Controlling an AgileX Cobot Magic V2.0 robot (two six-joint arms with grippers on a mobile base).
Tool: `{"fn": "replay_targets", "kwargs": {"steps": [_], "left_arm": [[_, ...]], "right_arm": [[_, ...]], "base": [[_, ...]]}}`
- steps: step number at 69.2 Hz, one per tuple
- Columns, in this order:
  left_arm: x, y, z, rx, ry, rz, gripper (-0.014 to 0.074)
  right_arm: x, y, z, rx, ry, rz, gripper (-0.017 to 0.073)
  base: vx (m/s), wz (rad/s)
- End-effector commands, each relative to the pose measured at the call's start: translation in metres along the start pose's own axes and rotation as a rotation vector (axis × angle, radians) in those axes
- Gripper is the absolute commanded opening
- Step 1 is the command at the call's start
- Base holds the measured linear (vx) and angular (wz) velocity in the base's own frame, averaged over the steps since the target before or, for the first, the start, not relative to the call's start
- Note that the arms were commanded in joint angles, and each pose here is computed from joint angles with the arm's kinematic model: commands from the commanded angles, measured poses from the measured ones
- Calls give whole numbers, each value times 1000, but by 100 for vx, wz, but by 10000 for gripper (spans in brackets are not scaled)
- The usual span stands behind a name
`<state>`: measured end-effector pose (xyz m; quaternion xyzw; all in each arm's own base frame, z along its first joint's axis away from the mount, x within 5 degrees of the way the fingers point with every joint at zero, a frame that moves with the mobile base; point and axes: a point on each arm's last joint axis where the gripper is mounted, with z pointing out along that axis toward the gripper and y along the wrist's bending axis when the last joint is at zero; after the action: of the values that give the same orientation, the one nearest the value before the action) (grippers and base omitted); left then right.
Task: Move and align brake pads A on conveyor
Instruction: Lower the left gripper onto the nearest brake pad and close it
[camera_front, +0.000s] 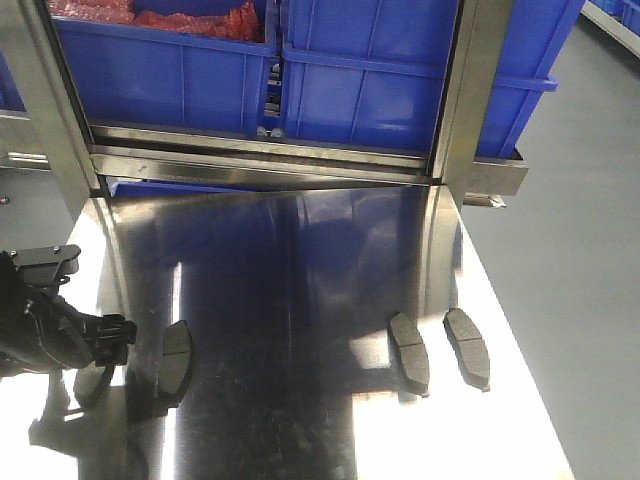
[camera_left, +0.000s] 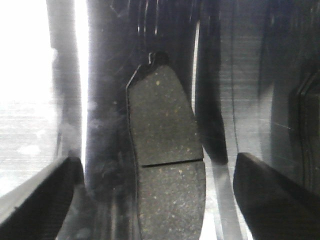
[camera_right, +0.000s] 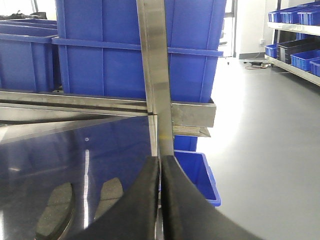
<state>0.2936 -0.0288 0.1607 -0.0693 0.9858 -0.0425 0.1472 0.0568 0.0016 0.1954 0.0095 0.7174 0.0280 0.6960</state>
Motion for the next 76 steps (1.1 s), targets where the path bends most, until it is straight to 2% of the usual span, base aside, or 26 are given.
{"fn": "replay_targets", "kwargs": {"steps": [1, 64, 70, 76], "left_arm": [[-12, -5, -15, 20, -85, -1, 575], [-9, -4, -4, 6, -39, 11, 574], [-9, -4, -4, 6, -38, 11, 552], [-9, -4, -4, 6, -37, 11, 492]], "right_arm": [[0, 0, 0, 4, -62, -8, -8], [0, 0, 0, 4, -62, -8, -8], [0, 0, 0, 4, -62, -8, -8], [0, 0, 0, 4, -62, -8, -8]], "base": [[0, 0], [0, 0], [0, 0], [0, 0]]}}
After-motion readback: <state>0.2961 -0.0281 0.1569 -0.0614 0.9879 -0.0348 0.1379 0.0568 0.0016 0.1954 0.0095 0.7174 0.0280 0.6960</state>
